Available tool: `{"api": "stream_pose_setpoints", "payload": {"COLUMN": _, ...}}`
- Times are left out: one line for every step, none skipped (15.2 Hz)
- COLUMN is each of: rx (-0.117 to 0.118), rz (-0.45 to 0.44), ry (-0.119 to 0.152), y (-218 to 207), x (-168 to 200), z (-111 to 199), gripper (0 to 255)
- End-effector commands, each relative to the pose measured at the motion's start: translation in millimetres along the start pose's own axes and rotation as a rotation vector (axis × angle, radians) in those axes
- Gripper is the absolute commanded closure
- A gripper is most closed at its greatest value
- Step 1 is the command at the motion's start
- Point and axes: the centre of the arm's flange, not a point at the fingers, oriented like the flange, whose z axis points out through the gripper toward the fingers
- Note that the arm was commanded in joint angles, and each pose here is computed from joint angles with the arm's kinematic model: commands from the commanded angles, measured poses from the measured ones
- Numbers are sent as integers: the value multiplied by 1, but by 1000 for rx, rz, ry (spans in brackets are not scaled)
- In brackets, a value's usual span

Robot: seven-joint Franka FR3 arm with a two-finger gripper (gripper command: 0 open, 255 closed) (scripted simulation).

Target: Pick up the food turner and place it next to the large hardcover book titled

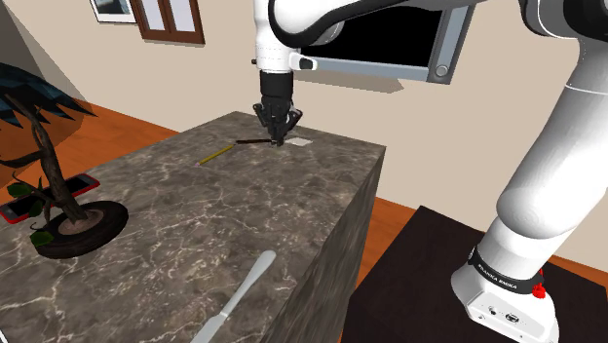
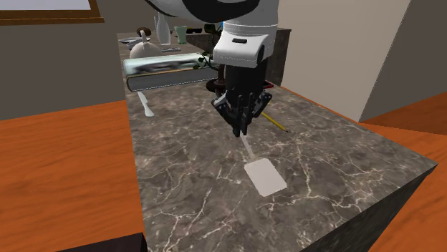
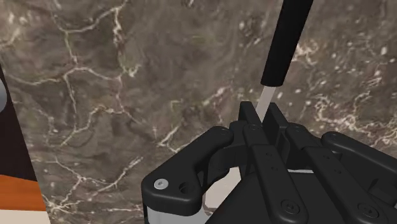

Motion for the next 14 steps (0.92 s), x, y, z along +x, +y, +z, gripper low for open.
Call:
{"api": "stream_pose_setpoints", "payload": {"rx": 0, "rz": 0, "ry": 0, "y": 0, "x": -1, "z": -11, "gripper": 255}}
{"api": "stream_pose_setpoints", "payload": {"rx": 0, "rz": 0, "ry": 0, "y": 0, "x": -1, "z": -16, "gripper": 255}}
{"api": "stream_pose_setpoints", "payload": {"rx": 0, "rz": 0, "ry": 0, "y": 0, "x": -1, "z": -21, "gripper": 255}}
{"api": "stream_pose_setpoints", "payload": {"rx": 0, "rz": 0, "ry": 0, "y": 0, "x": -2, "z": -26, "gripper": 255}}
{"api": "stream_pose_setpoints", "payload": {"rx": 0, "rz": 0, "ry": 0, "y": 0, "x": -2, "z": -32, "gripper": 255}}
{"api": "stream_pose_setpoints", "payload": {"rx": 0, "rz": 0, "ry": 0, "y": 0, "x": -2, "z": -37, "gripper": 255}}
{"api": "stream_pose_setpoints", "payload": {"rx": 0, "rz": 0, "ry": 0, "y": 0, "x": -3, "z": -42, "gripper": 255}}
{"api": "stream_pose_setpoints", "payload": {"rx": 0, "rz": 0, "ry": 0, "y": 0, "x": -3, "z": -47, "gripper": 255}}
{"api": "stream_pose_setpoints", "payload": {"rx": 0, "rz": 0, "ry": 0, "y": 0, "x": -3, "z": -53, "gripper": 255}}
{"api": "stream_pose_setpoints", "payload": {"rx": 0, "rz": 0, "ry": 0, "y": 0, "x": -4, "z": -58, "gripper": 255}}
{"api": "stream_pose_setpoints", "payload": {"rx": 0, "rz": 0, "ry": 0, "y": 0, "x": -4, "z": -63, "gripper": 255}}
{"api": "stream_pose_setpoints", "payload": {"rx": 0, "rz": 0, "ry": 0, "y": 0, "x": -4, "z": -68, "gripper": 255}}
{"api": "stream_pose_setpoints", "payload": {"rx": 0, "rz": 0, "ry": 0, "y": 0, "x": -5, "z": -74, "gripper": 255}}
{"api": "stream_pose_setpoints", "payload": {"rx": 0, "rz": 0, "ry": 0, "y": 0, "x": -5, "z": -79, "gripper": 255}}
